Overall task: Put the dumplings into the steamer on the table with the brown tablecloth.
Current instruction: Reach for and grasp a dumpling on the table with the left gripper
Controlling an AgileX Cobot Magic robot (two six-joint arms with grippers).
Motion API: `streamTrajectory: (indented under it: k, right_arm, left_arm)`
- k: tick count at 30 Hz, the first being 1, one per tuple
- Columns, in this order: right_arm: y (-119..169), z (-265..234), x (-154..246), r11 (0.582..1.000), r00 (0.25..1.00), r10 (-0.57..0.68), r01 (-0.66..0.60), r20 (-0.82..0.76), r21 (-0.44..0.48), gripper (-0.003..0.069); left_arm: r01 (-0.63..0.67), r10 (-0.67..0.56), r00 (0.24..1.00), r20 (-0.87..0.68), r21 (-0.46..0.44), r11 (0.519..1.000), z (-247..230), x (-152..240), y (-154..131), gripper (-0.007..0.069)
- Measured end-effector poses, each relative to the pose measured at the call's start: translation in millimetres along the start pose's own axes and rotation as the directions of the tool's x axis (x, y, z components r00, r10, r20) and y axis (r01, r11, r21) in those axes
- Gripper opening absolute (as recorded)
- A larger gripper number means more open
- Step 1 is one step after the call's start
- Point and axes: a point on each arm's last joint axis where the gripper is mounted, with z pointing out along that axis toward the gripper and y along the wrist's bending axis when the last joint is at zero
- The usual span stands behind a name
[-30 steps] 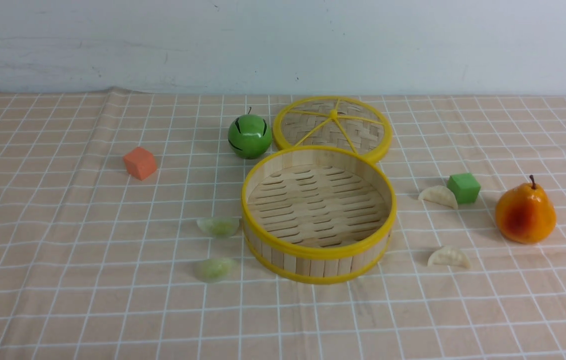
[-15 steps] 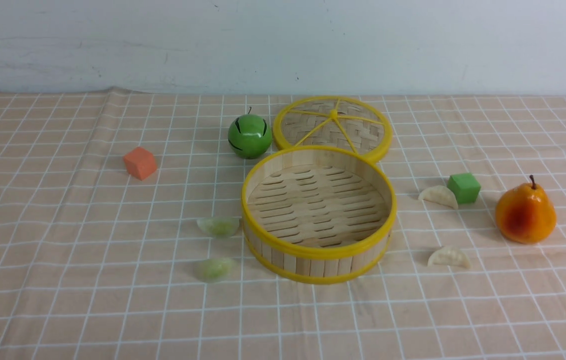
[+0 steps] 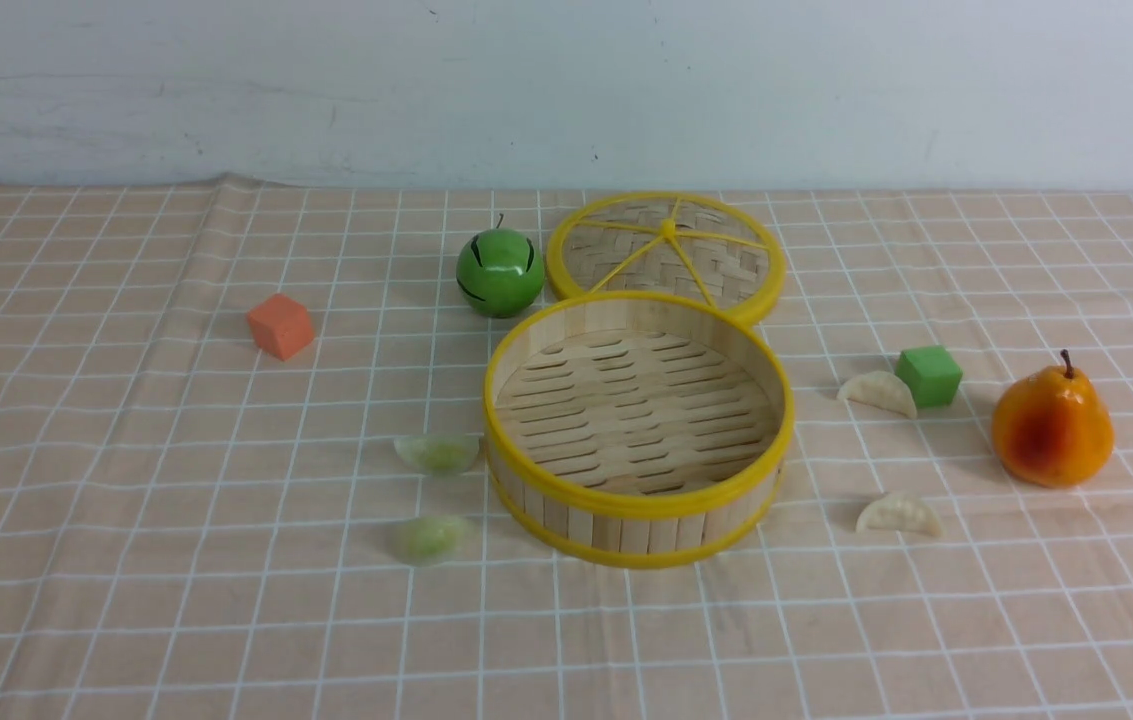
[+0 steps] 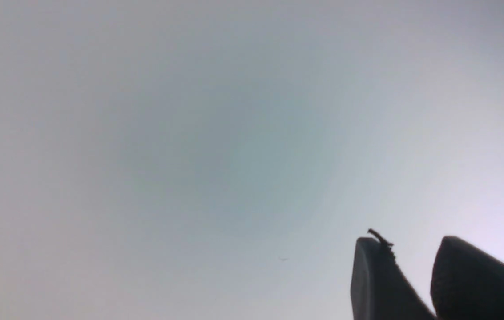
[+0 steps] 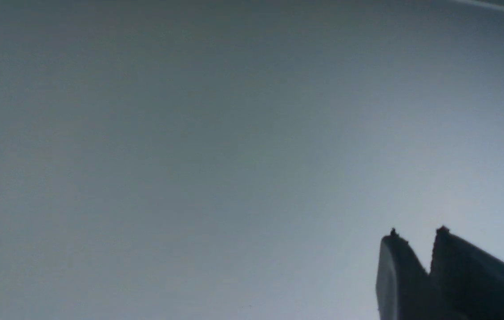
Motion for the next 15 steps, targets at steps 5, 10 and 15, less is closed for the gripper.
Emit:
streamTrajectory:
  k: [5, 10, 15]
  right_arm:
    - [-3.7, 44.3, -22.5, 0.999, 0.995, 0.013, -0.016, -0.095, -0.033, 0.0064]
    - [-9.6, 72.8, 6.6, 0.999, 0.874, -0.032, 0.020, -0.486, -0.030, -0.0017]
    - [-12.3, 52.4, 78.9, 1.000, 0.360, -0.014, 0.023, -0.933, -0.006, -0.0015]
  left_arm:
    - [-0.118, 0.116, 0.991, -0.072, -0.033, 0.992, 50.3, -38.5, -24.5, 0.0003]
    - [-0.166, 0.091, 0.934, -0.347, -0.193, 0.967, 99.8, -9.3, 0.8, -0.0014]
    - [-0.273, -0.160, 0.696, -0.700, -0.465, 0.842, 112.5, 66.8, 59.3, -0.0014]
